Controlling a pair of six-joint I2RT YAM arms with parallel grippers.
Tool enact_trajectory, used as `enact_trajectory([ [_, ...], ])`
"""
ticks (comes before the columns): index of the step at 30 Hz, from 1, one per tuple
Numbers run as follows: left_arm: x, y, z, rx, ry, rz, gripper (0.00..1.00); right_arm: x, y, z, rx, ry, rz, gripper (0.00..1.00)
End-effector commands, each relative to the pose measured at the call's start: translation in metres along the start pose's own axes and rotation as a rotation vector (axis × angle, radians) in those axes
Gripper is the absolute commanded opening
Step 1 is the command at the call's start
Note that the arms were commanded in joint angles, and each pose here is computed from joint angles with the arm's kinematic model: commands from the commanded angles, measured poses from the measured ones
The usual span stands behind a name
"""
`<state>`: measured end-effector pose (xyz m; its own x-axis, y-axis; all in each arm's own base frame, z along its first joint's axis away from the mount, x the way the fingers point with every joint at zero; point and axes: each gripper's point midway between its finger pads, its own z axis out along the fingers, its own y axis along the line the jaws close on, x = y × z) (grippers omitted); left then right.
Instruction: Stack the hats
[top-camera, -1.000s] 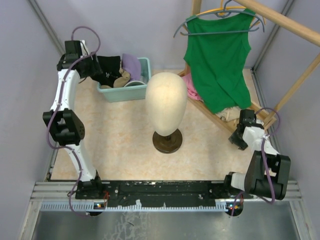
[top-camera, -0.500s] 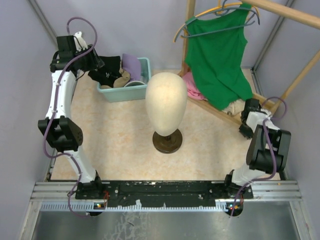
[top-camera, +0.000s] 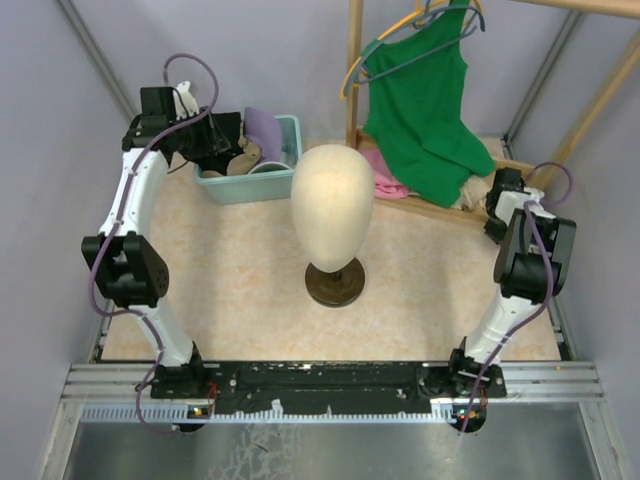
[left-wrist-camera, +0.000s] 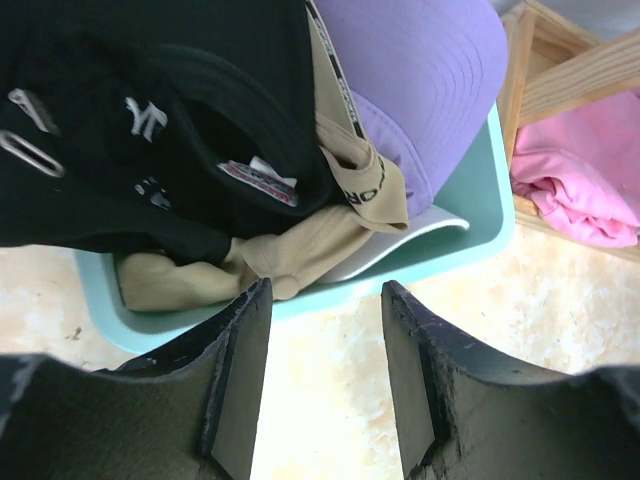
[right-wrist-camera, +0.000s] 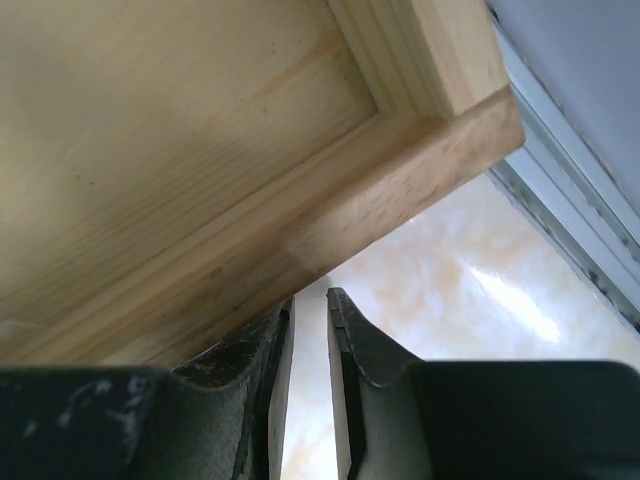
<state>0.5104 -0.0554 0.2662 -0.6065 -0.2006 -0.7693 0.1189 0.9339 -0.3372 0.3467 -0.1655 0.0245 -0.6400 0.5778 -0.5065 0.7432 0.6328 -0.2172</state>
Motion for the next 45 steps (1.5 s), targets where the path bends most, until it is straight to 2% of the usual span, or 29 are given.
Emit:
enact_trajectory([
  [1, -0.012, -0.014, -0.013, 0.043, -0.059, 0.046, 0.54, -0.054, 0.045, 0.014, -0.127, -0.117, 0.071, 0.22],
  [8, -0.016, -0.021, -0.013, 0.079, -0.102, 0.044, 0.57, -0.099, 0.101, 0.025, -0.281, -0.155, 0.079, 0.19],
  [15, -0.007, -0.015, -0.008, 0.062, -0.062, 0.047, 0.59, -0.122, 0.156, 0.026, -0.403, -0.164, 0.046, 0.16],
  [19, -0.001, -0.012, -0.013, 0.045, -0.042, 0.054, 0.60, -0.104, 0.164, -0.014, -0.484, -0.164, 0.016, 0.16],
  [21, -0.002, -0.012, -0.017, 0.040, -0.054, 0.055, 0.61, -0.069, 0.166, -0.030, -0.543, -0.143, 0.002, 0.17],
  [29, -0.012, -0.018, -0.025, 0.060, -0.083, 0.064, 0.62, 0.011, 0.233, -0.084, -0.859, -0.032, 0.053, 0.14],
  [33, -0.012, -0.020, -0.026, 0.069, -0.093, 0.072, 0.63, 0.023, 0.268, -0.099, -0.976, -0.005, 0.132, 0.03],
  [37, -0.010, -0.019, -0.025, 0.071, -0.091, 0.075, 0.63, 0.028, 0.306, -0.101, -1.034, 0.014, 0.168, 0.02],
  [42, -0.011, -0.018, -0.022, 0.071, -0.093, 0.083, 0.63, 0.009, 0.350, -0.109, -1.078, -0.012, 0.180, 0.01],
  [45, -0.011, -0.018, -0.021, 0.076, -0.090, 0.084, 0.63, -0.003, 0.359, -0.110, -1.066, -0.025, 0.169, 0.01],
])
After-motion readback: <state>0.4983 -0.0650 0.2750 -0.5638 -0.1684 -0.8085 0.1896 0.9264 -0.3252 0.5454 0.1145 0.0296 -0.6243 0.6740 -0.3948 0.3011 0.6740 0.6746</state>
